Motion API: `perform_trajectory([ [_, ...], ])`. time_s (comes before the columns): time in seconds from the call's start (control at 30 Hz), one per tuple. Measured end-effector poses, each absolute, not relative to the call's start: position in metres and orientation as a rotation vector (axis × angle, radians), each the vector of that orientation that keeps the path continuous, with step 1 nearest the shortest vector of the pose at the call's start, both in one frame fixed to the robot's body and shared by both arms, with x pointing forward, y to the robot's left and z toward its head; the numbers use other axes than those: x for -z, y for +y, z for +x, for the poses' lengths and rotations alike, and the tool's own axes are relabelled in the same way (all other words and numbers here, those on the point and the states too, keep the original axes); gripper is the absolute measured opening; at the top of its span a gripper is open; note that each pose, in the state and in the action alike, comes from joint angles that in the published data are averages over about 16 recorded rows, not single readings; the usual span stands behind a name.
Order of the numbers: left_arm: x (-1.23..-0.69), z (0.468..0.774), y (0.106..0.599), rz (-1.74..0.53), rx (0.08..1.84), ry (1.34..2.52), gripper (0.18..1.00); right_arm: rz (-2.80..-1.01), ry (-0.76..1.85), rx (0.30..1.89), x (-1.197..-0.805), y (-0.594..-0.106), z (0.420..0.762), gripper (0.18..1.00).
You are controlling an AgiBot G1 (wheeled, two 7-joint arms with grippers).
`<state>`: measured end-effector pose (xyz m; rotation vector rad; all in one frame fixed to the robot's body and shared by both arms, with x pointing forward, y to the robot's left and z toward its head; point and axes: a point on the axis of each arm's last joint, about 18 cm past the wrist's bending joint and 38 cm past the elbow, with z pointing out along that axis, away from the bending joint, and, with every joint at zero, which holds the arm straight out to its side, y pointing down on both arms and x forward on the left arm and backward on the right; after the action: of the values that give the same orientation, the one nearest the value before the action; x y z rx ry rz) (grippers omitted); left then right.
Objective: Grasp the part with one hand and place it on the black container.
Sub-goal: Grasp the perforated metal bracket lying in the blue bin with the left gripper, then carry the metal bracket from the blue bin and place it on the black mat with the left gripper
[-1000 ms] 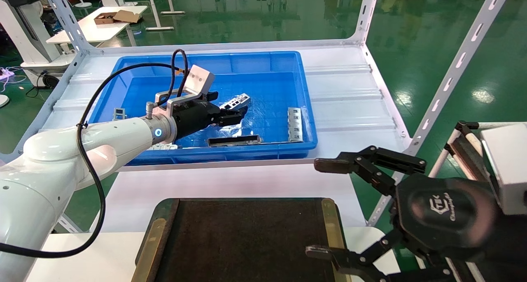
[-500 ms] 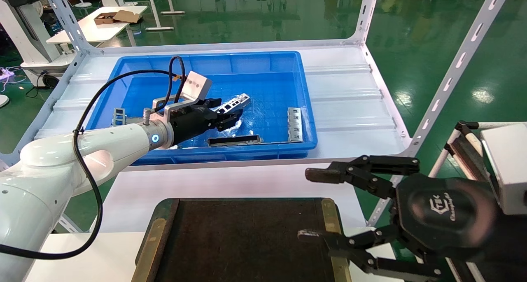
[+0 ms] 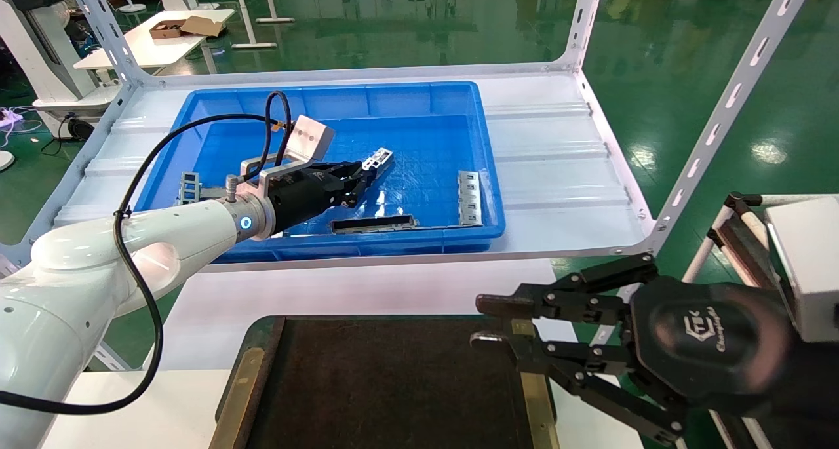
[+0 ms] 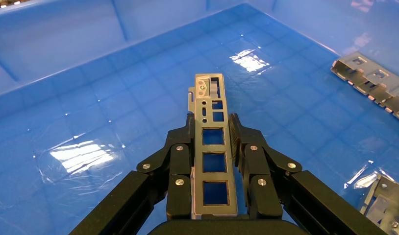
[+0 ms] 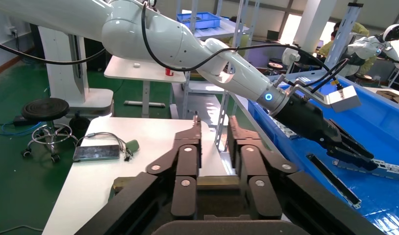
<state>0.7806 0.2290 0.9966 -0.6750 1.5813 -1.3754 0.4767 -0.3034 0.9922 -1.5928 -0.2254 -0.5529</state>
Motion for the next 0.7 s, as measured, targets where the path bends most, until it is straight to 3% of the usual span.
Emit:
perform_trajectory([
  [0.37,-1.034,0.755,0.226,-0.56,1.594,1.57,0.325,-1.593,-0.225,0.553,-0.992,-0.303,0.477,0.237],
  [0.7,-1.041,0.699,0.234,-0.332,1.835,1.694,0.321,-1.593,-0.225,0.553,-0.992,-0.303,0.477,0.195],
])
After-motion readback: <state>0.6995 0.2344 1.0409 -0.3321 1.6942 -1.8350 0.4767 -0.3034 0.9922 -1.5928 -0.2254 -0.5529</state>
